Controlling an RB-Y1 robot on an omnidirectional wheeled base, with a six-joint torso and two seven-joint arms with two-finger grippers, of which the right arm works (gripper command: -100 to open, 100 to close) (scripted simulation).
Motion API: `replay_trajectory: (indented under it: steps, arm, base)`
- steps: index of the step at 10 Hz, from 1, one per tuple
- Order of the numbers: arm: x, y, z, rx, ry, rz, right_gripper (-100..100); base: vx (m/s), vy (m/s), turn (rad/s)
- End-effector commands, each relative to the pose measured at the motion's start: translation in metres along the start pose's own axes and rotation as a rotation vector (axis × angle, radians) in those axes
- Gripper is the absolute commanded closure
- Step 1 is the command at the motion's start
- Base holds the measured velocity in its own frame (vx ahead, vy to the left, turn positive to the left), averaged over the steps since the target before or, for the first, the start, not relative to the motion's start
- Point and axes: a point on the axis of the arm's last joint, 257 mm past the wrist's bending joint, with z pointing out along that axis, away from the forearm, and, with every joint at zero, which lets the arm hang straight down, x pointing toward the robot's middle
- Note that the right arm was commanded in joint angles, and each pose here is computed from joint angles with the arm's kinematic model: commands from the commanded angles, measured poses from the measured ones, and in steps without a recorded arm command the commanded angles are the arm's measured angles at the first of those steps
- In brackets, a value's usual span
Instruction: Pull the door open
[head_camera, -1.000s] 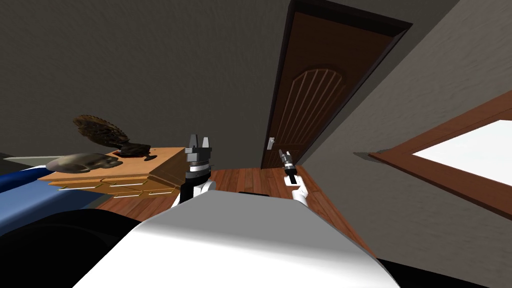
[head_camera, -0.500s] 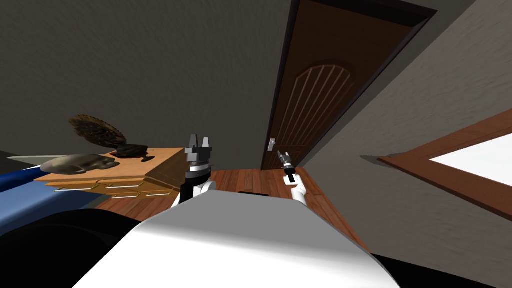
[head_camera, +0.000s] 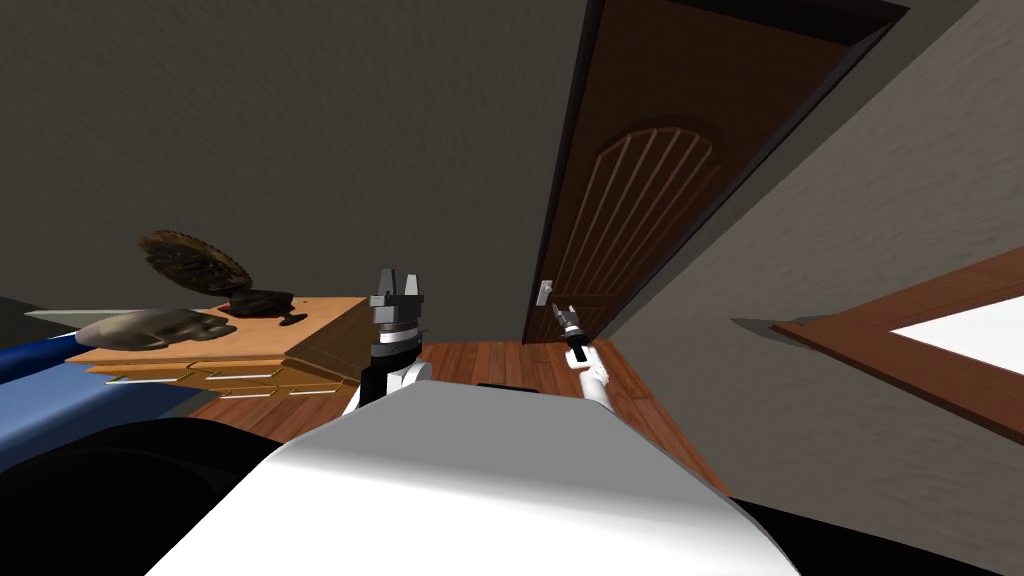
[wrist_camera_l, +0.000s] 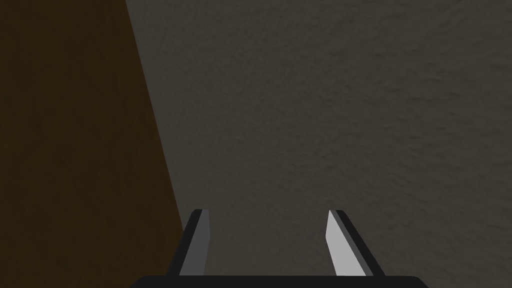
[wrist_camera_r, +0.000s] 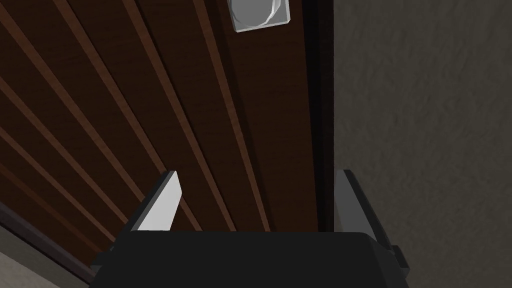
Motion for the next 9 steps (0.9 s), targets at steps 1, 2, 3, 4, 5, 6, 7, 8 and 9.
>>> replay_trajectory:
  steps: [1, 2, 3, 4, 5, 6, 7, 8, 9]
  arm:
    - [0.011, -0.002, 0.0025, 0.002, 0.027, -0.032, -100]
    - [0.017, -0.002, 0.0043, 0.002, 0.043, -0.05, -100]
    - [0.022, -0.002, 0.0057, 0.002, 0.055, -0.065, -100]
    - [0.027, -0.002, 0.007, 0.001, 0.068, -0.079, -100]
    - [0.032, -0.002, 0.0082, 0.0, 0.081, -0.093, -100]
    - [0.04, -0.001, 0.01, -0.002, 0.099, -0.113, -100]
    - [0.047, 0.0, 0.0115, -0.005, 0.116, -0.13, -100]
    - [0.05, 0.001, 0.0122, -0.006, 0.124, -0.138, -100]
    - [0.047, 0.001, 0.0116, -0.005, 0.117, -0.13, -100]
  base:
    - [0.087, -0.024, 0.028]
    - [0.082, -0.018, 0.031]
    - [0.078, -0.014, 0.029]
    - [0.073, -0.014, 0.021]
    - [0.069, -0.013, 0.024]
    - [0.089, -0.013, 0.043]
    - [0.096, -0.021, 0.029]
    - [0.081, -0.025, 0.018]
    - [0.034, -0.011, 0.007]
